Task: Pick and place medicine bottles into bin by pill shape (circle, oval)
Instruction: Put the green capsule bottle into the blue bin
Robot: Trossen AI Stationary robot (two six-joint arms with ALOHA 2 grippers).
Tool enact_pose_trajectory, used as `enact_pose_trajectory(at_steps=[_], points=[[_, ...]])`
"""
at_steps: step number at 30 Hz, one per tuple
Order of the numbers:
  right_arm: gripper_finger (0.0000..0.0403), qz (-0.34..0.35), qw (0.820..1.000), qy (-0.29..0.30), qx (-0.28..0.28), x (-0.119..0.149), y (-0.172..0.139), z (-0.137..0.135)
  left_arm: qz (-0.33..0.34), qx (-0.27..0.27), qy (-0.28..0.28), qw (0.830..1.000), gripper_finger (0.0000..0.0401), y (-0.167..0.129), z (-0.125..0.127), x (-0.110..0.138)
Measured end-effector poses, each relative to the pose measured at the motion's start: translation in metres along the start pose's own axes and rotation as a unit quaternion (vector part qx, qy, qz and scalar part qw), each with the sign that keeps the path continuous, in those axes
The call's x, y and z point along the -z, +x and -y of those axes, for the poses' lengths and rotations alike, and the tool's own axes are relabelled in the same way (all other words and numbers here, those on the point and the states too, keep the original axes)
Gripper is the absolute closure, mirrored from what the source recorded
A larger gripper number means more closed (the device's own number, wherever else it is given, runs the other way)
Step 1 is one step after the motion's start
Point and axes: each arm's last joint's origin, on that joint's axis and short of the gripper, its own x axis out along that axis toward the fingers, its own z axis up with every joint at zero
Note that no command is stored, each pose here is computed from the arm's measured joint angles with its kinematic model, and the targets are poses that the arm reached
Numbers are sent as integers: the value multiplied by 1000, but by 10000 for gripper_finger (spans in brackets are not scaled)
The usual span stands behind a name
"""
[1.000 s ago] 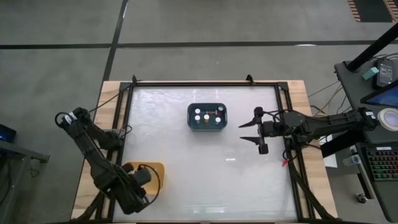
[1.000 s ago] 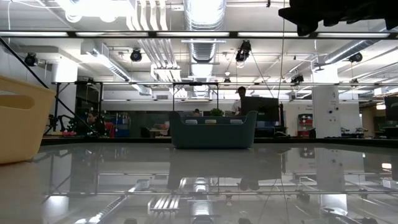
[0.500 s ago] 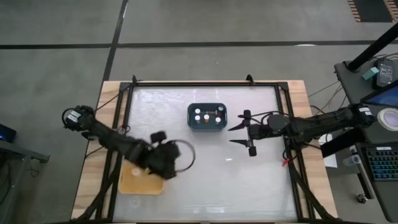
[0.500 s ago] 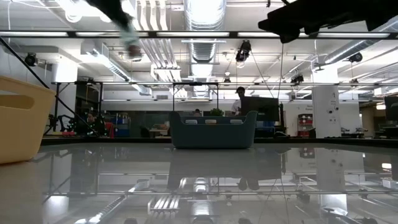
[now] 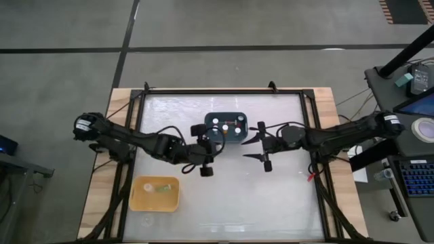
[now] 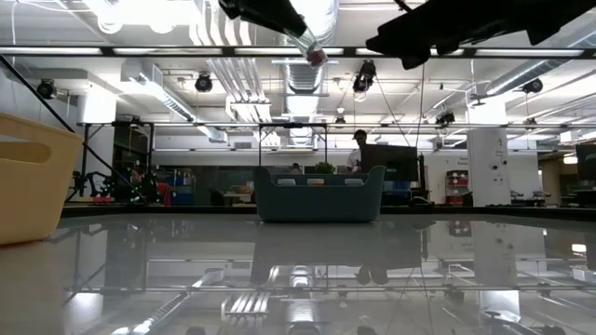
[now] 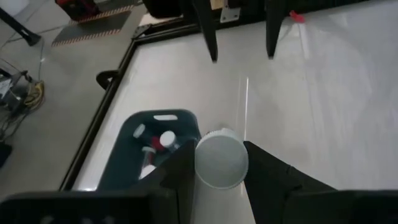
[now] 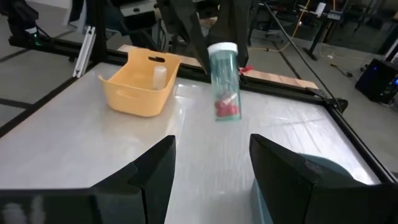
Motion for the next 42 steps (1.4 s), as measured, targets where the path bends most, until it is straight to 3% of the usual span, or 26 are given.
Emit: enact_pose_trajectory(at_steps=[21, 35, 42], points=[[207, -34, 999, -28, 27, -18, 57, 6, 40, -4, 13, 999, 305, 5, 0, -4], [307, -42, 998, -21, 38, -17, 57, 7, 35, -1, 17, 999, 305, 6, 1, -1], [311, -42, 998, -19, 37, -17, 57, 7, 36, -1, 8, 999, 289, 6, 1, -2]])
